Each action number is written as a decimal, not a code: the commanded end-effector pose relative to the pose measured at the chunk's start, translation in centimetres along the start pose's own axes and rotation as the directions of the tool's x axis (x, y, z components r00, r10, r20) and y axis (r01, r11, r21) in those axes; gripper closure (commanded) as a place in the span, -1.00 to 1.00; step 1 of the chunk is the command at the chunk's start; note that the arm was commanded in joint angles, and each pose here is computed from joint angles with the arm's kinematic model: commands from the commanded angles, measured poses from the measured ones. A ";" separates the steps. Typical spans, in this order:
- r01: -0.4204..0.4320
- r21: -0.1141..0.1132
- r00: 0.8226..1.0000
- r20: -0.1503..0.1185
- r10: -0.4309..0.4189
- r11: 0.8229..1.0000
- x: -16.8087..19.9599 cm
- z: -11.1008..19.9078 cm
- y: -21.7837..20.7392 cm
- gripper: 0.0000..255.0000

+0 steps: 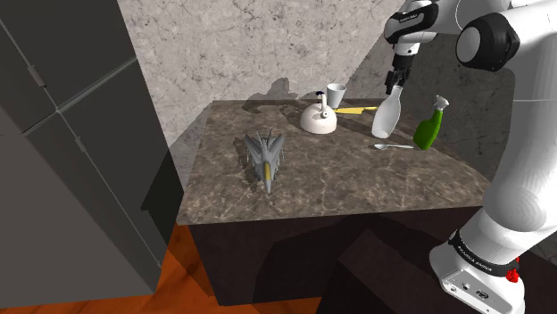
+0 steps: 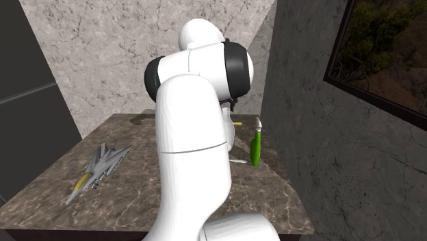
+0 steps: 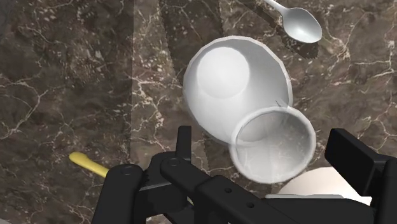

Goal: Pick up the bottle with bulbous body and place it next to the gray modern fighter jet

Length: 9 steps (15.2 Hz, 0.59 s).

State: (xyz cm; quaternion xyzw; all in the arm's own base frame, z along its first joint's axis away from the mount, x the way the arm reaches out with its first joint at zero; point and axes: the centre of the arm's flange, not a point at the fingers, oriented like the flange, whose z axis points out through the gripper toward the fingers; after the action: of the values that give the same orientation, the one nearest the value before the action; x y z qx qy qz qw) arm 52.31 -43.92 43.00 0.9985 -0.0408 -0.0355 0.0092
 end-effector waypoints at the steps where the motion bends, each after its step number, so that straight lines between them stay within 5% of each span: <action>1: 0.000 0.000 1.000 -0.001 0.000 1.000 -0.1 0.3 0.0 -1.00; 7: 0.000 0.000 1.000 -0.001 0.000 1.000 -0.1 0.3 0.0 -1.00; 8: 0.000 0.000 1.000 -0.001 0.000 1.000 -0.1 0.3 0.0 1.00; 9: 0.000 0.000 1.000 -0.001 0.000 1.000 -0.1 0.3 0.0 1.00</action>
State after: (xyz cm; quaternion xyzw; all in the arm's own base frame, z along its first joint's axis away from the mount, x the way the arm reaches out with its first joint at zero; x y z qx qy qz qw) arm 52.22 -43.94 42.79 0.9985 -0.0407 -0.0349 0.0096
